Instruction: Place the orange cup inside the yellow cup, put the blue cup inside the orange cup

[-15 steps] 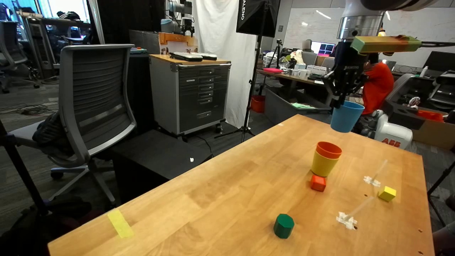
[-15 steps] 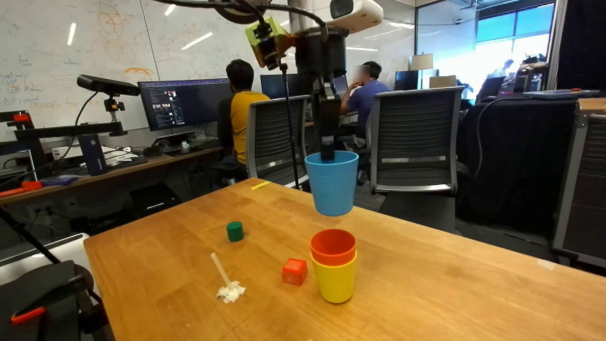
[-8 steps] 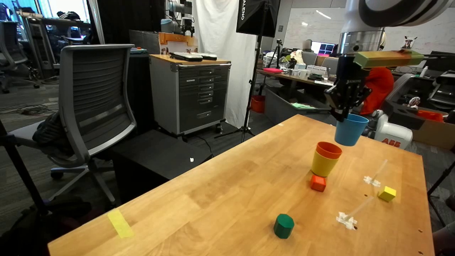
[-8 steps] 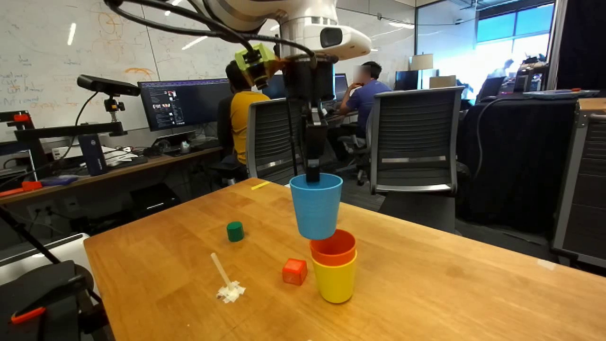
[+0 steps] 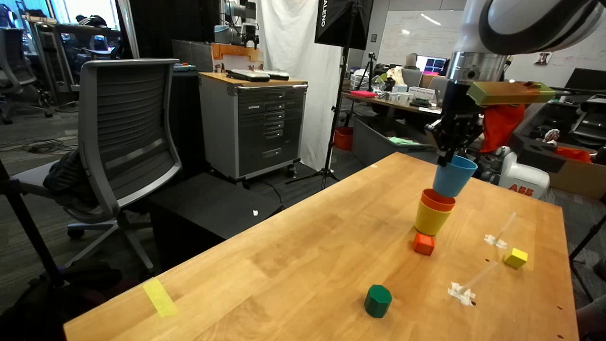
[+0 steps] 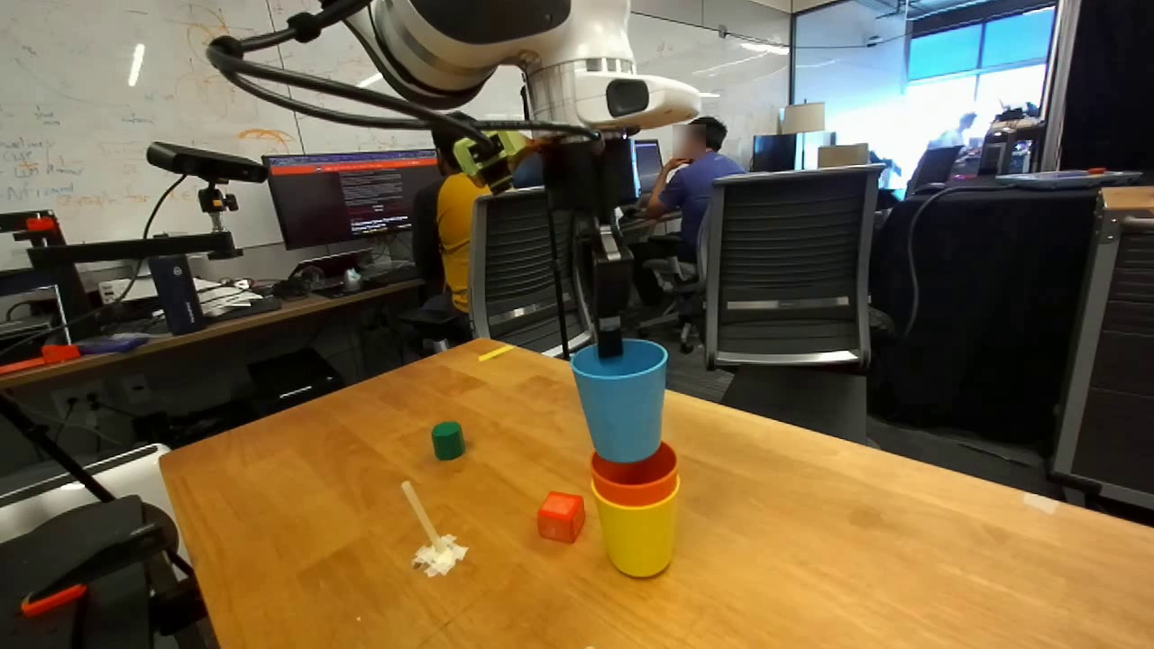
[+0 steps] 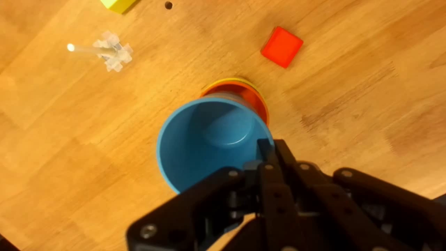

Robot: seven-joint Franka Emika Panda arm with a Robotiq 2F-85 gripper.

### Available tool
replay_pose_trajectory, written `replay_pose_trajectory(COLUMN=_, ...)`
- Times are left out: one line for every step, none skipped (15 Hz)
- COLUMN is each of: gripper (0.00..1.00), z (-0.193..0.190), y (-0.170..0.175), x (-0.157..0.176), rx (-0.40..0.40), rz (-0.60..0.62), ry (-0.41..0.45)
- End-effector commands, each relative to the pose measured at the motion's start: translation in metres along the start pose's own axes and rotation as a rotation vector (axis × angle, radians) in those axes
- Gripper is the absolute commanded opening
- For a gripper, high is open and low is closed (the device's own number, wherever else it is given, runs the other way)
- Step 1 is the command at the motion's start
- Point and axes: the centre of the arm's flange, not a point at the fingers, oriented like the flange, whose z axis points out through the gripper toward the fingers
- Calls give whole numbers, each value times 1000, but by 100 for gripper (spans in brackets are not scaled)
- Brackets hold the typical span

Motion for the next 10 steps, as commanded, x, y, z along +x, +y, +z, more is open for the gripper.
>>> replay_pose_trajectory(gripper=1, z=5, y=-2, x=-11, rx=8, rz=-41, ry=32)
replay_pose_trajectory(gripper=1, z=8, y=-2, x=-12, rx=9, rz=-47, ry=32)
replay_pose_trajectory(gripper=1, z=11, y=-3, x=-13, rx=9, rz=-56, ry=35)
replay_pose_trajectory(gripper=1, z=13, y=-2, x=-14, rx=11, rz=-64, ry=41)
replay_pose_trajectory(gripper=1, z=16, y=-2, x=-15, rx=12, rz=-75, ry=48)
replay_pose_trajectory(gripper=1, z=18, y=-2, x=-16, rx=15, rz=-79, ry=56)
replay_pose_trajectory(gripper=1, z=20, y=-1, x=-16, rx=17, rz=-86, ry=67)
replay_pose_trajectory(gripper=1, z=22, y=0, x=-17, rx=21, rz=-94, ry=76)
replay_pose_trajectory(gripper=1, z=24, y=0, x=-17, rx=24, rz=-103, ry=81)
replay_pose_trajectory(gripper=1, z=27, y=0, x=-17, rx=30, rz=-114, ry=80)
